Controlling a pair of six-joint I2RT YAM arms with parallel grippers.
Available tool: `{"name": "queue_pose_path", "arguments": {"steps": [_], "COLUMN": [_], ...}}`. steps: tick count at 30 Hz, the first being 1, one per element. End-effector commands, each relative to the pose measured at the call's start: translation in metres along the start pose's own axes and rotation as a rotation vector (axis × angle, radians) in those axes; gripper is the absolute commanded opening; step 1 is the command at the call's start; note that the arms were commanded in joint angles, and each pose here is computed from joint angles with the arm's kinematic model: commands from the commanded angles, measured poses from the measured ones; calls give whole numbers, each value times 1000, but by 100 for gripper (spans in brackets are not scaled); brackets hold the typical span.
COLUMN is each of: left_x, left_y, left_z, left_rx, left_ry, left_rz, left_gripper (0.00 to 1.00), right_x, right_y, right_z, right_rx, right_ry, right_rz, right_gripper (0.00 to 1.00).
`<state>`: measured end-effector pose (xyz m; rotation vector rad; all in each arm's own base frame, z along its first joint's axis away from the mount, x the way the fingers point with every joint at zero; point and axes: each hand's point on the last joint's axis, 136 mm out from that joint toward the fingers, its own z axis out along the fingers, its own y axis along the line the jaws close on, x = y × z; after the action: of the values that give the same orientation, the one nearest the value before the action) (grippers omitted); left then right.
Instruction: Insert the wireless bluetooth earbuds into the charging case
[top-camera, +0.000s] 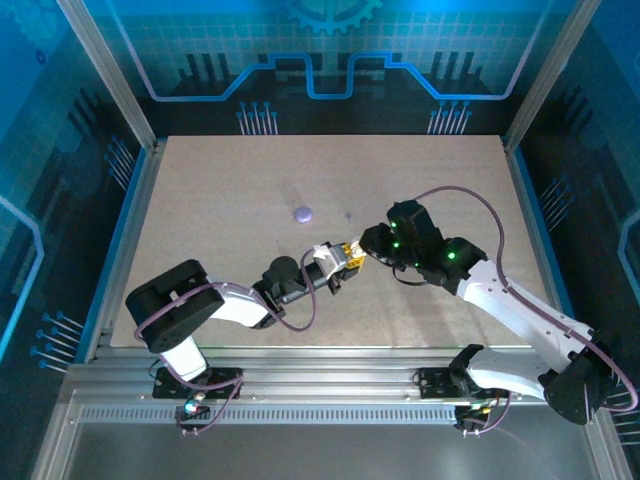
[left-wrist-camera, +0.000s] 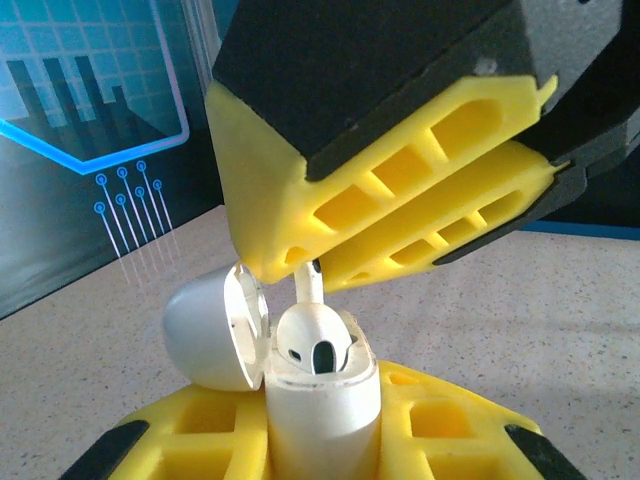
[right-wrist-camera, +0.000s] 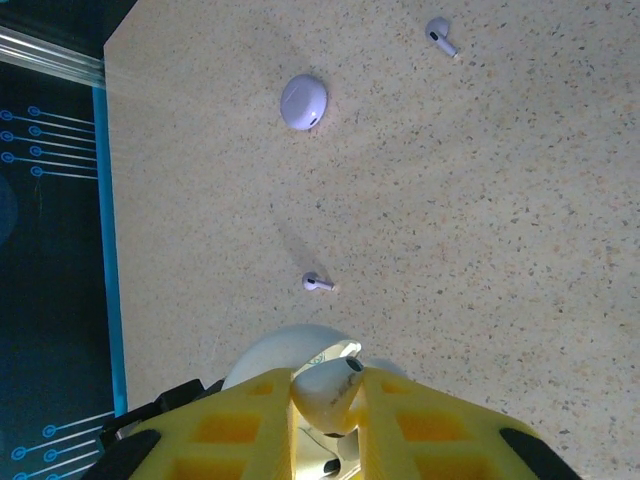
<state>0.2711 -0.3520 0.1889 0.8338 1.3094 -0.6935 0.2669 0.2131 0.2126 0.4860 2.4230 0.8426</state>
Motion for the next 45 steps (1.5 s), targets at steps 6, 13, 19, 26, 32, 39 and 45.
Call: {"name": "queue_pose_path", "arguments": {"steps": [6,13,19,26,32,39,45], "left_x": [-39,-44,-44,-45,-45,-45,-42], "left_y": [-8,-9,-10,-8,-7,-7,-7], "left_z": [-5,-5,-6,-5,-4,-4,-5], "left_rx": [7,3,1,-9,-12,-16,-19], "left_ry": [-128,-139,-138,-139,-140,-139,-132], "left_rz": [80,102,109,111,109,109,106], "left_gripper": [21,21,21,21,21,21,21], "right_x": [4,3,-2,9,14,20,22], "right_y": [-10,-14,-12,-7,-1,-2,-7], "right_z": [-2,0,5,6,2,0,-8], "right_rx": [18,26,5,-29,-70,-73,-51], "right_ry": [7,-6,-17,31,59,90,97], "right_rz": [3,11,18,25,28,33,28], "right_gripper": [21,21,21,21,21,21,21]}}
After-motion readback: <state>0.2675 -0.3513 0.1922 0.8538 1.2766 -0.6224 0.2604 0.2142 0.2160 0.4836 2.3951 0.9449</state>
